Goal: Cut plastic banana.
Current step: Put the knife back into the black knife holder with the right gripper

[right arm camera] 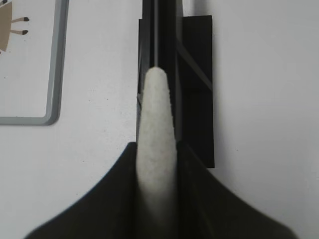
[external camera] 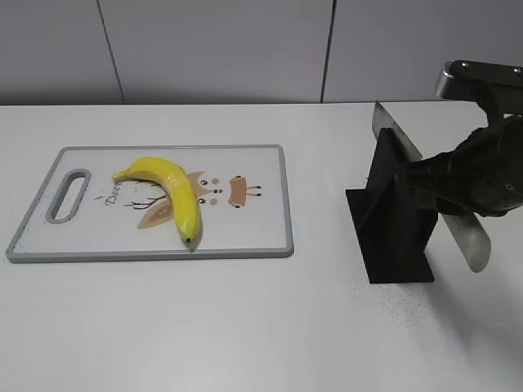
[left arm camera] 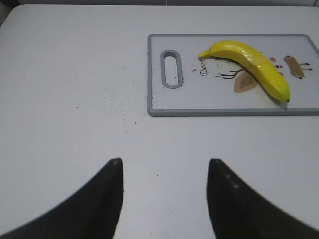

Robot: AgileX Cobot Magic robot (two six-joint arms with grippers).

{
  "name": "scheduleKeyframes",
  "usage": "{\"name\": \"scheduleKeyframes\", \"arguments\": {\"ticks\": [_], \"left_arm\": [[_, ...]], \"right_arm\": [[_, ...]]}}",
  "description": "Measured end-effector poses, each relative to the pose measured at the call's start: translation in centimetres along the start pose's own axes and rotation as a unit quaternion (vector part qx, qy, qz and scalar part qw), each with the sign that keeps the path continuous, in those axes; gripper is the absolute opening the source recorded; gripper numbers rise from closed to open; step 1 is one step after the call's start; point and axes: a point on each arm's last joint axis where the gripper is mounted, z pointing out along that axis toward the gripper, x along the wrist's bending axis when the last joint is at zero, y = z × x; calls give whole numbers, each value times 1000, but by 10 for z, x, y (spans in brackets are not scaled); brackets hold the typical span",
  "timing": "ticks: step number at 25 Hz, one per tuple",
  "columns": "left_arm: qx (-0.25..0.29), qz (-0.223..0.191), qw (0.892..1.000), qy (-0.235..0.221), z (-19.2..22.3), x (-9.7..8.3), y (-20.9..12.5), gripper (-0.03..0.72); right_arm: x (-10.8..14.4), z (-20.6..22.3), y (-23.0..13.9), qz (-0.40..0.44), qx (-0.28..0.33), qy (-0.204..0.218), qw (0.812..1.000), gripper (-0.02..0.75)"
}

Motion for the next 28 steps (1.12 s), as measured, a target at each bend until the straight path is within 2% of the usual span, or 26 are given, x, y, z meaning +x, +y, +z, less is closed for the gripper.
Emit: {"name": "scheduleKeyframes", "arguments": {"ticks": [4, 6, 10, 12, 17, 21, 25, 28], "left_arm": [[0, 0, 1000, 0, 0, 0, 0, 525], [0, 0, 1000, 0, 0, 0, 0, 525], [0, 0, 1000, 0, 0, 0, 0, 525], [0, 0, 1000, 0, 0, 0, 0, 525], [0, 0, 1000, 0, 0, 0, 0, 525], [0, 0, 1000, 0, 0, 0, 0, 525], [0, 0, 1000, 0, 0, 0, 0, 525], [0, 0, 1000, 0, 0, 0, 0, 525]], "right_arm": [[0, 2, -1, 1, 3, -1, 1000, 158], [1, 3, 0, 1, 2, 1, 1000, 206], [1, 2, 1, 0, -4, 5, 1000, 549], [3, 0, 5, 0, -6, 4, 1000, 616], [9, -17, 27, -35, -10, -6, 999, 638], [13, -48, 43, -130, -14, -6, 991, 638], [11, -79, 34, -203, 21, 11, 979, 638], [9, -105, 21, -214, 44, 40, 975, 637]]}}
